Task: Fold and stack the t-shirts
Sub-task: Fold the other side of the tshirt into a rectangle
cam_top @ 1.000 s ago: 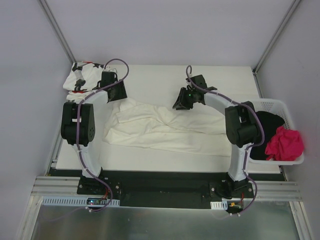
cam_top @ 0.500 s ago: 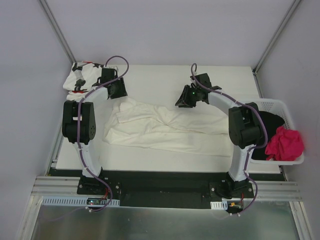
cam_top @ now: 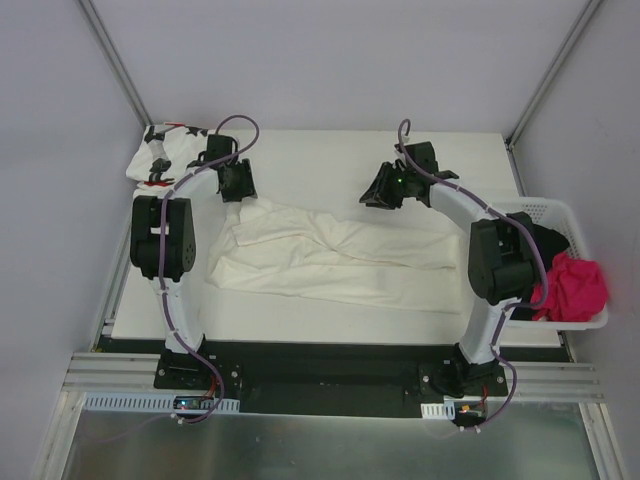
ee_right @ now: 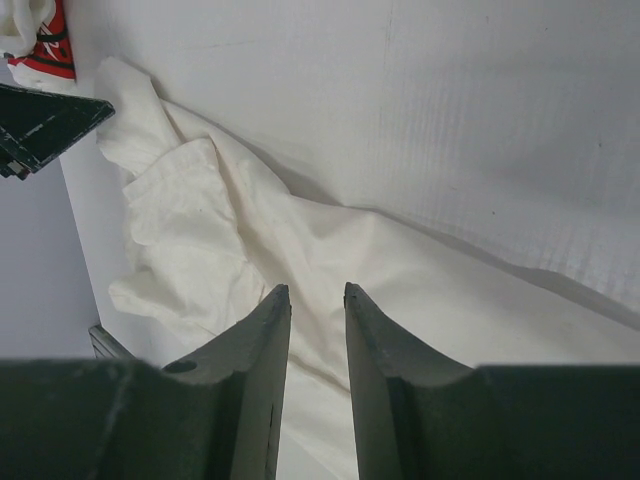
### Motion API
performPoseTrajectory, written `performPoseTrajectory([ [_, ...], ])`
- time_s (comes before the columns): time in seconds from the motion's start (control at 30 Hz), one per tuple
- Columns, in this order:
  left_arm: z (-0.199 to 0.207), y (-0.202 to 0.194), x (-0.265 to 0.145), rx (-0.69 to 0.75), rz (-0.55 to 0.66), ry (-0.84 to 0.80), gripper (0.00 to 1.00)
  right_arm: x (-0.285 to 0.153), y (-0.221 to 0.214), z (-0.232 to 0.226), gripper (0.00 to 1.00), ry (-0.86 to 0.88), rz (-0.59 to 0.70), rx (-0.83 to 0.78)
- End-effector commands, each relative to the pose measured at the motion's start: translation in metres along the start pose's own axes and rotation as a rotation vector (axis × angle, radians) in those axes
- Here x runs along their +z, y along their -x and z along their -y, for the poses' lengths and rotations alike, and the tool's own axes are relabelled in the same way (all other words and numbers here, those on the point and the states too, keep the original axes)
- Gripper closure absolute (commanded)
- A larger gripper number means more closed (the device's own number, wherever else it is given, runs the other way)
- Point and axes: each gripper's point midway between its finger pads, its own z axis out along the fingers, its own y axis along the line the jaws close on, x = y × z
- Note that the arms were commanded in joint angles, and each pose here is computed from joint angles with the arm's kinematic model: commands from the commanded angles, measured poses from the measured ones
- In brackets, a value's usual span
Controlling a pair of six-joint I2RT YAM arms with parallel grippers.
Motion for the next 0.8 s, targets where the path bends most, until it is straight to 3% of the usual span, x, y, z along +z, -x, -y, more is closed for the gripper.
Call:
performPoseTrajectory([
  [0.0, 0.002, -0.002, -0.002, -0.028, -0.039, 0.004, 0.53, -0.023, 0.016, -0.023, 0.69, 0.067, 0.063, -0.019],
  [0.1, 0.003, -0.004, 0.002, -0.036, -0.052, -0.003, 0.57, -0.024, 0.018, -0.021, 0.69, 0.069, 0.066, -0.013],
  [0.13, 0.003, -0.004, 0.003, -0.038, -0.057, -0.003, 0.67, -0.024, 0.017, -0.020, 0.69, 0.067, 0.064, -0.006],
  [0.23, 0.004, -0.005, 0.006, -0.048, -0.069, -0.010, 0.75, -0.026, 0.018, -0.017, 0.69, 0.068, 0.072, 0.000],
  [0.33, 0.004, -0.004, 0.007, -0.051, -0.069, -0.008, 0.98, -0.030, 0.020, -0.015, 0.69, 0.065, 0.084, 0.003],
  [0.63, 0.000, 0.009, 0.005, -0.057, -0.034, 0.032, 1.00, -0.035, 0.025, -0.010, 0.69, 0.068, 0.099, 0.017],
  [0.77, 0.001, 0.033, 0.003, -0.048, 0.016, 0.049, 1.00, -0.040, 0.027, -0.009, 0.69, 0.070, 0.107, 0.020],
])
